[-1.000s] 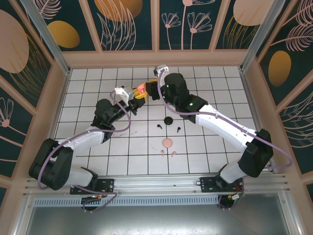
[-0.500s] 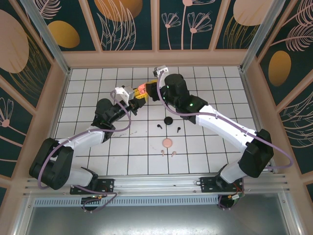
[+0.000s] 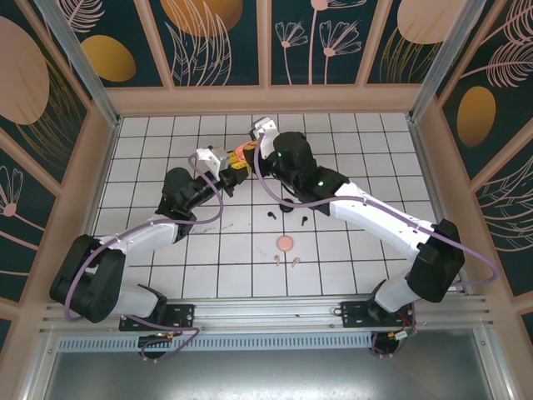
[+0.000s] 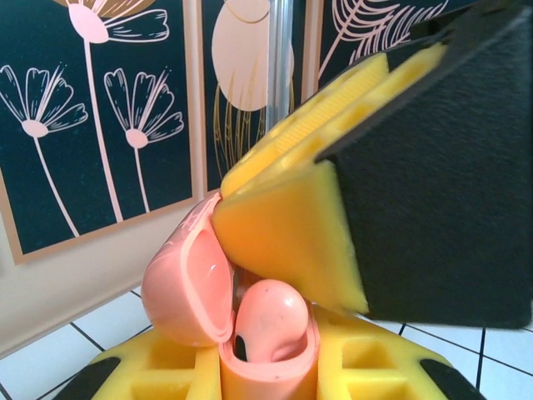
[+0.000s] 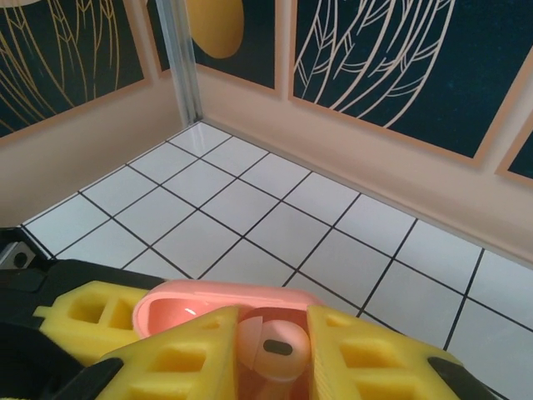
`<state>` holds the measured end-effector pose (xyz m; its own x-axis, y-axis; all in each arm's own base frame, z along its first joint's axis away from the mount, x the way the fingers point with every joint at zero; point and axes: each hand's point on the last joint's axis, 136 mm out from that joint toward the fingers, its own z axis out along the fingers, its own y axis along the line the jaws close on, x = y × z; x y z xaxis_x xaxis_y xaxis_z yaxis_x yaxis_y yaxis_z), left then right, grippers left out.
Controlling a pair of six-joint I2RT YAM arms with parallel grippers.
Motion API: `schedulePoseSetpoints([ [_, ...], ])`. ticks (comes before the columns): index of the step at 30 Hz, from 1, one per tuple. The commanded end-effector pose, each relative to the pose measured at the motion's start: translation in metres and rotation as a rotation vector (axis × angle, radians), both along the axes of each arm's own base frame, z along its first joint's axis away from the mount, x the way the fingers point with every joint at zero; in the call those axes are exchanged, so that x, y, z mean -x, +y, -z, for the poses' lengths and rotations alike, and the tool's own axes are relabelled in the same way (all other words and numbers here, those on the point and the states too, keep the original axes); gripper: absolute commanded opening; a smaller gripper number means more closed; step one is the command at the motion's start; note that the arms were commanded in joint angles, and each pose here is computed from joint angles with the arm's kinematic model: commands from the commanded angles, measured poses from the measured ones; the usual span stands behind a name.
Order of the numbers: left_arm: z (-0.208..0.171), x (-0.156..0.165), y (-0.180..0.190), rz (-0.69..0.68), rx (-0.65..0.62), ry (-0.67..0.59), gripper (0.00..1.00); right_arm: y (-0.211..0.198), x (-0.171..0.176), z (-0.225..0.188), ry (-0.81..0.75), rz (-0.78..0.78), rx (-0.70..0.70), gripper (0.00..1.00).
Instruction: Insert the wireless bluetooth earbuds into the charging case
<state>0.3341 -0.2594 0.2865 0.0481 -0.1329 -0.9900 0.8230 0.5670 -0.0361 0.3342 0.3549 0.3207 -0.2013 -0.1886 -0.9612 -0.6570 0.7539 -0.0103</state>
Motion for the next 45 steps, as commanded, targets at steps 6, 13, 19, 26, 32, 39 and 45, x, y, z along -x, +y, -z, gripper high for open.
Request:
schedulePoseSetpoints([
  [6, -0.040, 0.001, 0.003, -0.003, 0.062, -0.102, 0.00, 0.011, 0.010, 0.044, 0.077, -0.062, 0.089, 0.25],
  [13, -0.041, 0.001, 0.003, -0.005, 0.061, -0.105, 0.00, -0.002, 0.000, 0.045, 0.096, 0.000, 0.076, 0.29],
  [19, -0.040, 0.000, 0.003, -0.008, 0.059, -0.101, 0.00, -0.010, -0.006, 0.043, 0.106, 0.033, 0.059, 0.35],
  [26, -0.038, -0.003, 0.003, -0.014, 0.056, -0.094, 0.00, -0.013, -0.005, 0.038, 0.108, 0.039, 0.042, 0.40],
  [32, -0.037, -0.007, 0.002, -0.023, 0.052, -0.085, 0.00, -0.015, 0.000, 0.031, 0.113, 0.021, 0.015, 0.42],
  [39, -0.035, -0.010, 0.002, -0.034, 0.051, -0.076, 0.00, -0.018, 0.010, 0.022, 0.119, -0.012, -0.020, 0.46],
  [45, -0.035, -0.012, 0.002, -0.036, 0.051, -0.069, 0.00, -0.021, 0.016, 0.016, 0.122, -0.025, -0.050, 0.46],
])
